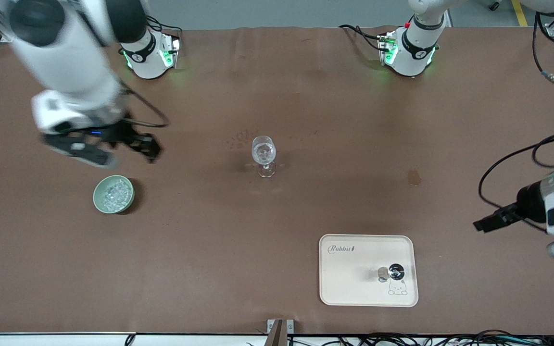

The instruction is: Pour wine and add ice with both arms

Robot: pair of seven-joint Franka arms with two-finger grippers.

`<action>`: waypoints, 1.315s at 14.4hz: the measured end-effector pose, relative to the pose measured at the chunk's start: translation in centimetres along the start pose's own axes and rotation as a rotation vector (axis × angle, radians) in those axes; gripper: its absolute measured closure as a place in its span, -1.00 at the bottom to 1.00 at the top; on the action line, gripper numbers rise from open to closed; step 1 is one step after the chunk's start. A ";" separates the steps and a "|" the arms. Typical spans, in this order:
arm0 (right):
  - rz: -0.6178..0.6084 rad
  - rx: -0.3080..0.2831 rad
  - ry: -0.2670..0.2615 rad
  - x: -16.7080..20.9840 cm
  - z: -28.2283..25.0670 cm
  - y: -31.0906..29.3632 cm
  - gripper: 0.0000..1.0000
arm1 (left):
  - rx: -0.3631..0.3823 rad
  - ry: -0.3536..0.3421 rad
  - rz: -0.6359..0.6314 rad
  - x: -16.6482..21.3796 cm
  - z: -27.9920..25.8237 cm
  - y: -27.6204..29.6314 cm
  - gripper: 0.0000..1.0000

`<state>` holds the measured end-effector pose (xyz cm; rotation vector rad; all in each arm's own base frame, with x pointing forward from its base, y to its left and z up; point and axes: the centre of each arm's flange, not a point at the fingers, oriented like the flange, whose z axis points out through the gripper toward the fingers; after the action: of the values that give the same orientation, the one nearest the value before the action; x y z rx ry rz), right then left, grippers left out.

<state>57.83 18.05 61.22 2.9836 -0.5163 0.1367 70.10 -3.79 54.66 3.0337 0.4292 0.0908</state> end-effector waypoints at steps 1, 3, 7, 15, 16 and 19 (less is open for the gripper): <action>-0.007 0.003 -0.010 1.2 -0.8 3.2 -1.00 | 0.013 0.022 0.072 -0.6 -2.1 -0.2 -1.00; -0.044 0.013 -0.037 3.1 -1.6 9.0 -1.00 | 0.035 0.064 0.147 -1.9 -5.7 -0.4 -1.00; -0.100 0.040 -0.075 6.3 -1.7 20.8 -1.00 | 0.078 0.083 0.258 -4.4 -9.4 0.1 -1.00; -0.163 0.054 -0.106 6.6 -1.7 25.2 -1.00 | 0.144 -0.054 0.265 -8.6 -11.0 -1.8 -1.00; -0.163 0.054 -0.107 6.5 -1.6 25.2 -1.00 | 0.142 -0.064 0.251 -9.6 -11.2 -2.2 -1.00; -0.169 0.058 -0.108 6.5 -1.7 24.8 -1.00 | 0.148 -0.050 0.231 -12.7 -11.0 -3.9 -1.00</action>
<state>55.37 -7.10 65.88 3.0871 -0.2719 -0.0246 56.09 -2.86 64.66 3.2108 0.0834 -0.0043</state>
